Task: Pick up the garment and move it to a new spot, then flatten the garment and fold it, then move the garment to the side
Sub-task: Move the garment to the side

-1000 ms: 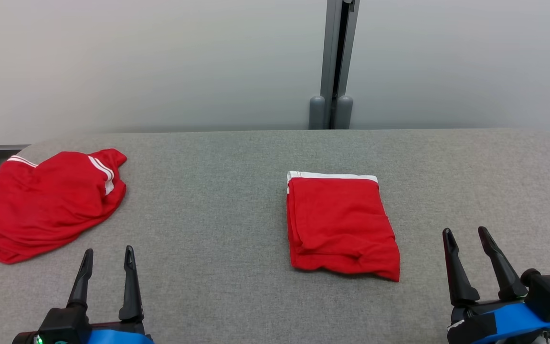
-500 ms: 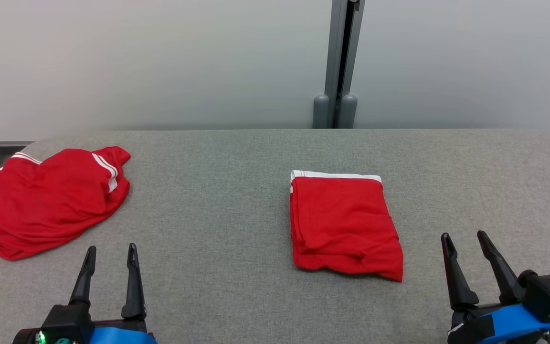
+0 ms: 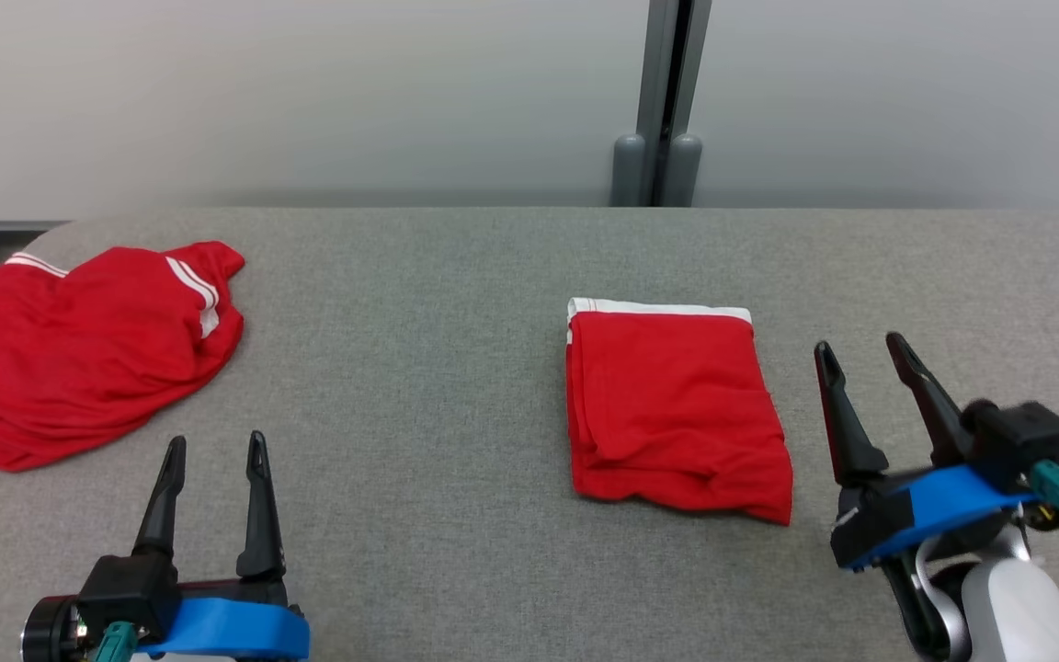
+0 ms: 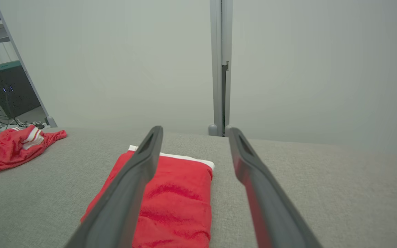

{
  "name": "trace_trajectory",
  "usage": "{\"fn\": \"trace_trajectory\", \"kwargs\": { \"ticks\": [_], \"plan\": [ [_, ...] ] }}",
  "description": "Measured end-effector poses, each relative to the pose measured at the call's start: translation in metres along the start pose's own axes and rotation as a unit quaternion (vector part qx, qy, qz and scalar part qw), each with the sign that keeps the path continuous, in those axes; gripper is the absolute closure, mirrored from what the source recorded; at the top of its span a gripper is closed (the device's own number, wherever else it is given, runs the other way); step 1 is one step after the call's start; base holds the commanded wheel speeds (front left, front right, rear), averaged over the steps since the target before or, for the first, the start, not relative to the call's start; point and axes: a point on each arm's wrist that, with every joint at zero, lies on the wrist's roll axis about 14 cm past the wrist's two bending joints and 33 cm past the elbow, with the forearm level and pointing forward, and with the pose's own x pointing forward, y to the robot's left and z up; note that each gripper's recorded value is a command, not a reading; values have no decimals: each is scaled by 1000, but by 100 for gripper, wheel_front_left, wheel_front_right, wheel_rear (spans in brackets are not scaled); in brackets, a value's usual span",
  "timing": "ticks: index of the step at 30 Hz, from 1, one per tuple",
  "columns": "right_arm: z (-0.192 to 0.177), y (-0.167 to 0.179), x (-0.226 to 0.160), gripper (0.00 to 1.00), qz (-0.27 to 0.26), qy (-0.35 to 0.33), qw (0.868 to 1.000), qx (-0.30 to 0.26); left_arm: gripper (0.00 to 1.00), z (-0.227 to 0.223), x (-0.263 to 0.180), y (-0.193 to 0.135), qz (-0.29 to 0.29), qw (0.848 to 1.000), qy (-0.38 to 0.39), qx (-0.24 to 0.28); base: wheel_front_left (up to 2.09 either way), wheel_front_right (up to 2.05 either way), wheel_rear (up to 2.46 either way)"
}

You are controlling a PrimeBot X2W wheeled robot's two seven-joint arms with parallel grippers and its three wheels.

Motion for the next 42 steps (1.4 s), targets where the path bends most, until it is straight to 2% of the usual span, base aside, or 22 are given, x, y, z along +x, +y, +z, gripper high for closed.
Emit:
{"fn": "trace_trajectory", "kwargs": {
  "ticks": [7,13,26,32,33,34,35,39,42],
  "plan": [
    [-14,12,49,0,31,37,998,-27,0,-7,14,-2,1,1000,7,-7,0,0,0],
    [-57,10,69,0,39,99,994,-36,0,-15,22,2,10,1000,16,-12,0,0,0],
    [-160,-3,52,0,30,238,970,-32,0,-30,27,11,29,999,36,-15,0,0,0],
    [-173,5,47,0,39,255,966,-29,0,-30,29,9,27,999,36,-17,0,0,0],
    [-174,6,47,49,41,257,965,-28,0,-30,30,8,26,999,35,-17,0,0,0],
    [-174,7,47,93,42,256,965,-28,0,-29,31,7,24,999,33,-17,0,0,0],
    [-172,9,48,100,44,253,966,-26,0,-28,31,5,23,999,32,-18,0,0,0],
    [-167,10,50,100,46,241,969,-25,0,-28,36,-2,12,999,31,-21,0,0,0],
    [-162,-3,50,100,35,230,972,-31,0,-31,41,-12,-3,999,32,-25,0,0,0]
  ]
}}
